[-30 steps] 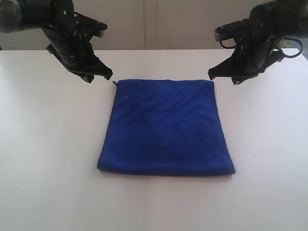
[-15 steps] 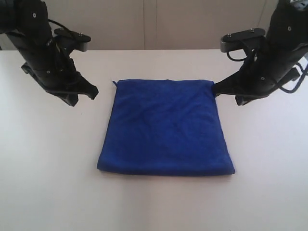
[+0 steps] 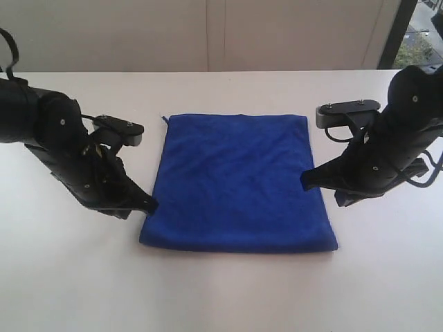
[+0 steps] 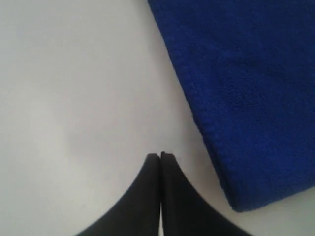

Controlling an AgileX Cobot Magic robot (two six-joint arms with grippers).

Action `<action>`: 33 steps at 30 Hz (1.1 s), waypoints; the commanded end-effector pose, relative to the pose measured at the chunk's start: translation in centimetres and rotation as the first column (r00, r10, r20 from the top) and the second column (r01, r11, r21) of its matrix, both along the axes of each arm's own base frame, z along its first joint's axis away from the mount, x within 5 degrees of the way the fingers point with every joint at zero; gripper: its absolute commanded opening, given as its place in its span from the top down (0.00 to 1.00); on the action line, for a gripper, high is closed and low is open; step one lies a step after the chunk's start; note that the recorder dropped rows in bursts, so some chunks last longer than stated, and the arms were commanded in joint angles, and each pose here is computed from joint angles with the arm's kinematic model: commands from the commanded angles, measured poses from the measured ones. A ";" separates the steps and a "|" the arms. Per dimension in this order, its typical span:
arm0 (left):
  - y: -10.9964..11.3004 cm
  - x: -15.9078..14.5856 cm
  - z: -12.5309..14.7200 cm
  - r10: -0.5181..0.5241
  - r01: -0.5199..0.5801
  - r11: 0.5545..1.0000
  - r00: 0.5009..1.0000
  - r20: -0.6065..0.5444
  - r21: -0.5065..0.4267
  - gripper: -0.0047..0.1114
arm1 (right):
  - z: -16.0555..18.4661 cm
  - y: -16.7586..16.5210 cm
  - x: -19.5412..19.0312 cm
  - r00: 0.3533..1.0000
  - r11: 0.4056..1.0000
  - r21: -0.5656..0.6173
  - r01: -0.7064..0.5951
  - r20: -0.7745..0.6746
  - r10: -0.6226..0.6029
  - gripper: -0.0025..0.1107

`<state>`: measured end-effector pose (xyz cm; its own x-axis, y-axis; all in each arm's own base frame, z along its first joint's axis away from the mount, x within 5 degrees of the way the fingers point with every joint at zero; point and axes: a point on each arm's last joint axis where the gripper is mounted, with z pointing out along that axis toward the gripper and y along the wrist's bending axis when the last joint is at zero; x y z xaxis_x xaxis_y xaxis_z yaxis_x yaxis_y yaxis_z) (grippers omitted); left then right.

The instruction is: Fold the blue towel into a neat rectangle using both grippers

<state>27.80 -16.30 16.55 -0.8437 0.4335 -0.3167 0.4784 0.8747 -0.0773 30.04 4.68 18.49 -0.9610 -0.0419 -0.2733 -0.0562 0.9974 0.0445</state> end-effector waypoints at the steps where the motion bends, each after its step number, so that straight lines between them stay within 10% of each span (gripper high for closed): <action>1: -1.8 -1.2 -1.7 -0.038 0.038 0.999 0.998 -0.049 0.003 0.96 | 0.1 0.0 -0.1 1.000 1.000 0.006 -0.002 0.017 0.002 0.98; 33: -3.2 -3.0 -2.4 -0.067 0.070 0.998 0.985 -0.162 0.010 0.96 | 0.2 0.0 0.1 1.000 1.000 0.006 -0.003 0.030 0.003 0.98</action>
<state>25.49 -19.55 14.64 -0.8423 0.4885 -0.2276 0.5240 0.8412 -0.1337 30.21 4.72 18.54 -0.9558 -0.0375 -0.2916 -0.0542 0.9973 0.0493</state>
